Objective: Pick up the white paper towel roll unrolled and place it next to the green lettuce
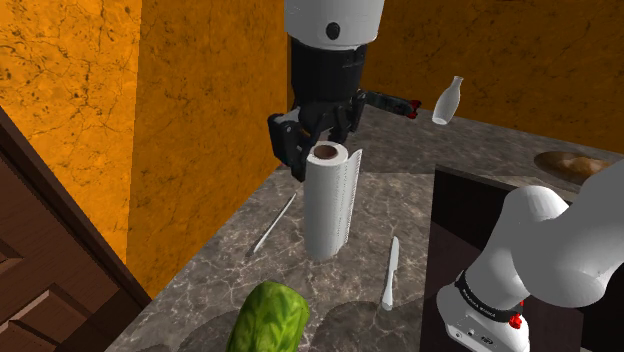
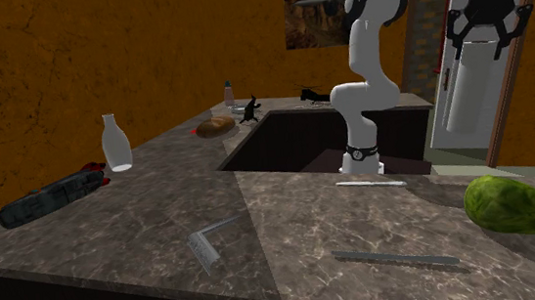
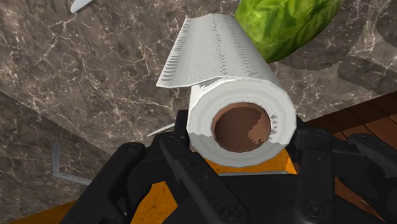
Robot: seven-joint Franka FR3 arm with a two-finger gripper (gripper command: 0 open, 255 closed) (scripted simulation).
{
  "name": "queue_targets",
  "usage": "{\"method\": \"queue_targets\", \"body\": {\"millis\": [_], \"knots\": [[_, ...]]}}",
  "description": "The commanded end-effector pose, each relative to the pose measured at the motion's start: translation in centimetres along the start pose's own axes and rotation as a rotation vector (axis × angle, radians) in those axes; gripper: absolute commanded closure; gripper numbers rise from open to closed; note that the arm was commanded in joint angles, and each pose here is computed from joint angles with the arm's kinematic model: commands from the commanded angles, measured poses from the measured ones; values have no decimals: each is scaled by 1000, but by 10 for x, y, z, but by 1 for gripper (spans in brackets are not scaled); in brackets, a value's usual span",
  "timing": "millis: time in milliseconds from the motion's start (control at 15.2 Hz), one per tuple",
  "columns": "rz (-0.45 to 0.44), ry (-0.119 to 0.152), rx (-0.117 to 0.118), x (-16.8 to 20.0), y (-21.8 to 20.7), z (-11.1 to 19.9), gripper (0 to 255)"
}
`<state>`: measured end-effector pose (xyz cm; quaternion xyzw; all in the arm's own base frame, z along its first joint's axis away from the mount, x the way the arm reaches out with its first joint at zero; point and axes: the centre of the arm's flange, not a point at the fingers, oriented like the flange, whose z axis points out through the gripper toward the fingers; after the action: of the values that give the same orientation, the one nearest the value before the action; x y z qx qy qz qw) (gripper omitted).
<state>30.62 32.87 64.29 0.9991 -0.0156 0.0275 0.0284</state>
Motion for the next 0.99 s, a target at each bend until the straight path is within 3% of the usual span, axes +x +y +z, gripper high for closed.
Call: {"method": "queue_targets", "body": {"millis": [0,924], "knots": [[0,0,0,0,-1,11,255],[0,0,0,-4,-5,84,255]]}}
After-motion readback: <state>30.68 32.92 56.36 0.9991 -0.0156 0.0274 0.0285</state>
